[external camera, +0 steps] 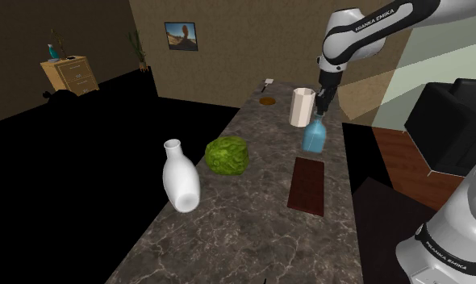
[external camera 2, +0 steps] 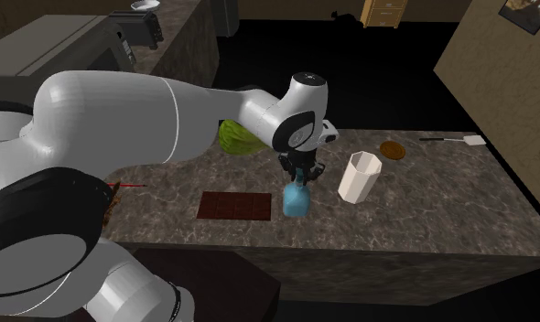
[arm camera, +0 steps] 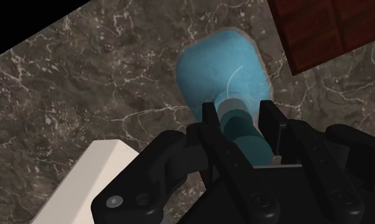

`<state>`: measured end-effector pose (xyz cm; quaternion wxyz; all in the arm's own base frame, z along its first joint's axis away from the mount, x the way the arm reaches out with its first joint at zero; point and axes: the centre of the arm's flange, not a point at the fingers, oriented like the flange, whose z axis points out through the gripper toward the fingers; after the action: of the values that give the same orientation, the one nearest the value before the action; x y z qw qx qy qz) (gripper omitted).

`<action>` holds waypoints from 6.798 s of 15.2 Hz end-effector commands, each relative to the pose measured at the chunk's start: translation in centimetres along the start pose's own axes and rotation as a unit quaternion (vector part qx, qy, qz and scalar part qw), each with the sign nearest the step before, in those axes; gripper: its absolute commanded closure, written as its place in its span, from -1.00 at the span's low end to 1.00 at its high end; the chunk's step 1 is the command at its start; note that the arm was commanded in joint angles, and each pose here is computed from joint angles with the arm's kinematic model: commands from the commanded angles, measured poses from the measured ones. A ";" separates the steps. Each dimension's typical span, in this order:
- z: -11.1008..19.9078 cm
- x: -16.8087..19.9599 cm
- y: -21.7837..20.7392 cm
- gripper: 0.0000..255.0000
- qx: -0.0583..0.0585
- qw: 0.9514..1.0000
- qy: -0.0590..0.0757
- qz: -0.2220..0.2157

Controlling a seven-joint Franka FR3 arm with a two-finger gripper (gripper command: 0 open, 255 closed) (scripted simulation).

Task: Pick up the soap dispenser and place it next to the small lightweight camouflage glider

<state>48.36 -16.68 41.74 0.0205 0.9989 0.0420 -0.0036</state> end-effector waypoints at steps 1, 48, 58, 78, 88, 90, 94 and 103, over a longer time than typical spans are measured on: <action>-0.5 0.0 0.0 1.00 0.000 1.000 0.000 0.000; -25.3 -0.2 1.0 1.00 0.000 1.000 0.000 0.000; -29.8 -0.9 0.1 1.00 0.000 1.000 0.000 0.000; -30.7 -14.1 -22.8 1.00 0.000 1.000 0.000 0.000; -31.2 -20.6 -34.3 1.00 0.000 1.000 0.000 0.000; -31.3 -22.0 -36.5 1.00 0.000 1.000 0.000 0.000; -31.5 -24.6 -41.1 1.00 0.000 1.000 0.000 0.000; -27.8 -25.6 -43.1 1.00 0.000 1.000 0.000 0.000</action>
<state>19.43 25.22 68.69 0.0207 0.9989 0.0422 -0.0039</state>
